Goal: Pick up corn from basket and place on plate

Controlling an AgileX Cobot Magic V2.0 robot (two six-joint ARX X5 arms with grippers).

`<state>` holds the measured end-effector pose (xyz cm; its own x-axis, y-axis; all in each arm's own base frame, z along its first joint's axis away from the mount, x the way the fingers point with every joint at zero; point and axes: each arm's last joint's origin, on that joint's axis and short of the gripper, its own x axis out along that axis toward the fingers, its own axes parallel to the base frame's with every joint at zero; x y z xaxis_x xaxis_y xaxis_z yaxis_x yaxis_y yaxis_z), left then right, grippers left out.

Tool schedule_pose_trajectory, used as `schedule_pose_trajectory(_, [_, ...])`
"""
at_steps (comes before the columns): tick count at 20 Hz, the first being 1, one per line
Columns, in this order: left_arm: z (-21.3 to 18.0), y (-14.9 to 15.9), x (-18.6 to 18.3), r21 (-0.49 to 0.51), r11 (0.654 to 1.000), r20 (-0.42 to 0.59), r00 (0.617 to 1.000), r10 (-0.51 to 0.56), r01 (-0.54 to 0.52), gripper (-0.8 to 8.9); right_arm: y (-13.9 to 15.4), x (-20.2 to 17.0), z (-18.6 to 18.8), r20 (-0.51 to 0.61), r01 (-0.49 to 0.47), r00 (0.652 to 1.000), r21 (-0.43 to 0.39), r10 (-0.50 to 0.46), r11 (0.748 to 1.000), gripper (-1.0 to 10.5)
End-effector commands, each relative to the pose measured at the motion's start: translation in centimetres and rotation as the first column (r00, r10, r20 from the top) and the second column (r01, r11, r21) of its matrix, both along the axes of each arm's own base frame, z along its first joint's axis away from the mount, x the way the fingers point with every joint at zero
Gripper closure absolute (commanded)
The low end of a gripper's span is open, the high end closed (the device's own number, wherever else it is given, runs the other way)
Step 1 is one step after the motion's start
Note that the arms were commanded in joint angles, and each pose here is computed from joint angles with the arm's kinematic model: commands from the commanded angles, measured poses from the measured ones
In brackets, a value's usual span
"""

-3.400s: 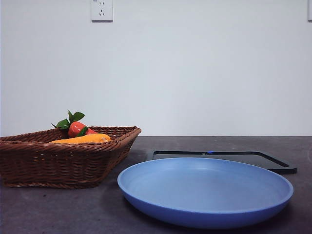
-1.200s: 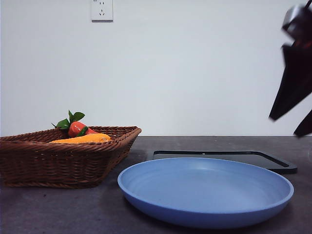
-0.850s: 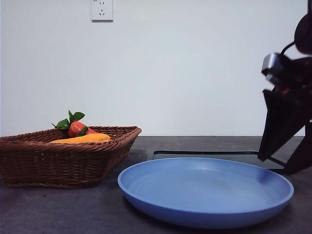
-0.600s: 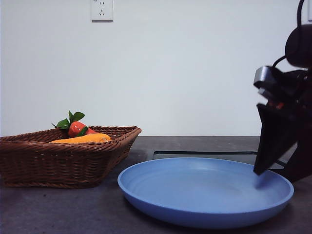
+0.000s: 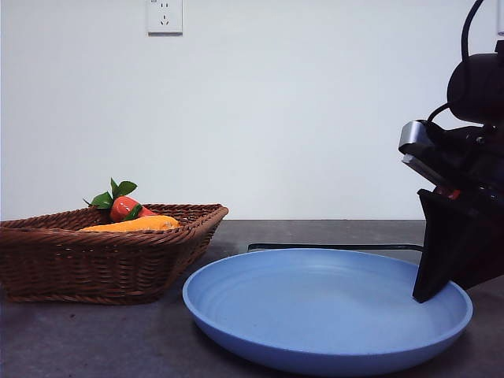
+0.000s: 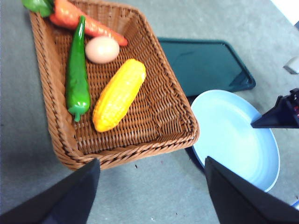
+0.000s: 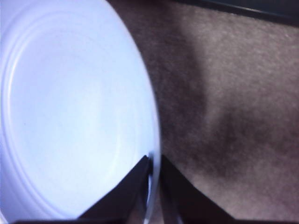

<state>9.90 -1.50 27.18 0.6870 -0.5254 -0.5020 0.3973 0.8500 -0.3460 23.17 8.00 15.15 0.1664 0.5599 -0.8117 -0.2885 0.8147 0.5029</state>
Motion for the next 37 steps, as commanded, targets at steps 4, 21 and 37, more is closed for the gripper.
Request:
schedule_pose_trajectory(4, [1.3,-0.6,3.1,0.030,0.999,0.056,0.997,-0.045,0.043,4.48,-0.6,-0.3,3.3,0.072,0.029,0.997,0.002,-0.029,1.000,9.5])
schedule_pose_trajectory(21, [-2.4,-11.0,18.8,0.480,0.817,-0.164,0.948,-0.275,0.320,4.48,-3.4,-5.7,11.2,0.314,0.100,0.942,0.082,-0.120,0.992,9.5])
schedule_pose_trajectory(37, [-8.5,-12.7,21.8,0.511,0.759,-0.336,0.906,-0.256,0.404,5.85,-3.4,-5.6,11.2,0.317,0.101,0.940,0.081,-0.122,0.992,9.5])
